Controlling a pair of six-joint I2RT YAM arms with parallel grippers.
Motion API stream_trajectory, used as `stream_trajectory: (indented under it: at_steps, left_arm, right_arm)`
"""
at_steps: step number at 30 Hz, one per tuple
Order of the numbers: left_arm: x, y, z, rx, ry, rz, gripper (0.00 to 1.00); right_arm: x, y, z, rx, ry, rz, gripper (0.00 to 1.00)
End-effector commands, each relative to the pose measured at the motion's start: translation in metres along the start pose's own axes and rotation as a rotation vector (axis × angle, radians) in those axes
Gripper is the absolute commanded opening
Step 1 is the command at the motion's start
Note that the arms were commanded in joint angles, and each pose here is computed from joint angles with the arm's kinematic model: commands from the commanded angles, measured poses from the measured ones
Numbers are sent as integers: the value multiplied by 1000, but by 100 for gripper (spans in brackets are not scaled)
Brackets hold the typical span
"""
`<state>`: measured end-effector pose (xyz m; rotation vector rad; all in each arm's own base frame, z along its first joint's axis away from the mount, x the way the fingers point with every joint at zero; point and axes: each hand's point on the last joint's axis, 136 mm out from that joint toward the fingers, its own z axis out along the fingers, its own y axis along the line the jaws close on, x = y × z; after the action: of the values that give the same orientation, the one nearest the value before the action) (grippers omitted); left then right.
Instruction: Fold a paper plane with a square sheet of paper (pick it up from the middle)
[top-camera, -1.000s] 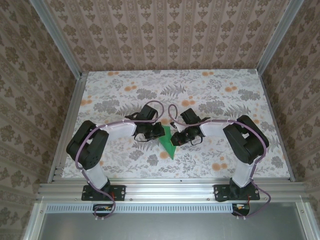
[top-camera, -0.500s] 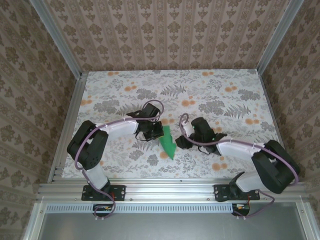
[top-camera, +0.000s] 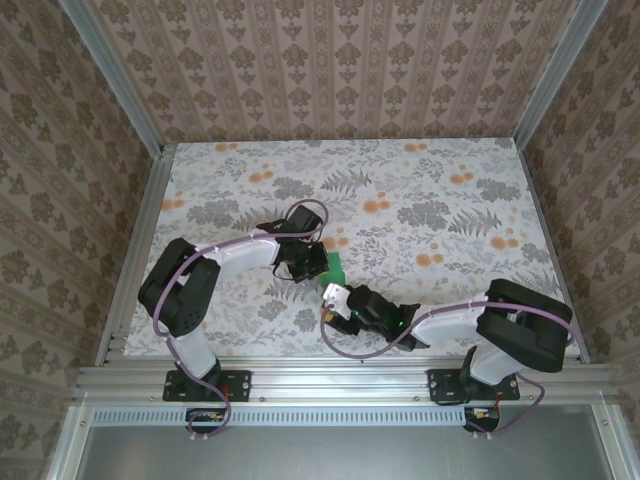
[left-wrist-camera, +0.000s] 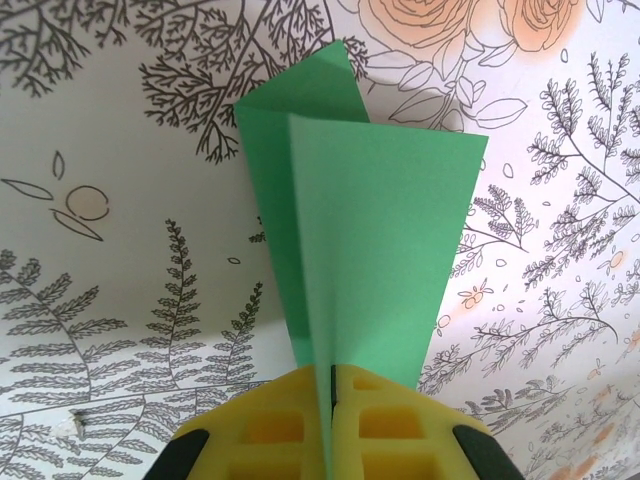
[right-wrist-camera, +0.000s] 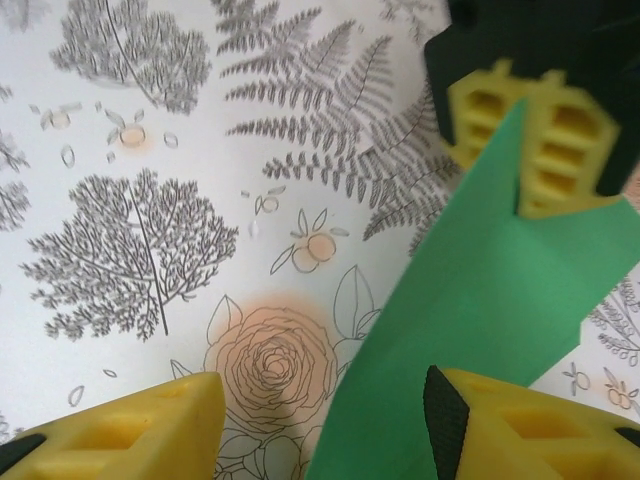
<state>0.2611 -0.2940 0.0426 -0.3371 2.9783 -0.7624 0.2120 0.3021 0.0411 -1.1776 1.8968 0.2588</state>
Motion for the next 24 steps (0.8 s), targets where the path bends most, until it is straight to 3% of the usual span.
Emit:
stream_trajectory:
  at_steps: [1,5,15,24]
  left_arm:
    - [0,-2,-1,-13,4,-18,0]
    - [2,-1,0,-16,8,-17,0]
    - [2,-3,0,-12,6,-20,0]
    - [0,-4,-4,-16,-10,-19,0]
  right_arm:
    - [-12,-17,4,136,-31,-45,58]
    - [-12,-22,6,170,-25,-50,54]
    - [-7,-29,14,226,5,-46,31]
    - [3,-27,10,210,-7,78,10]
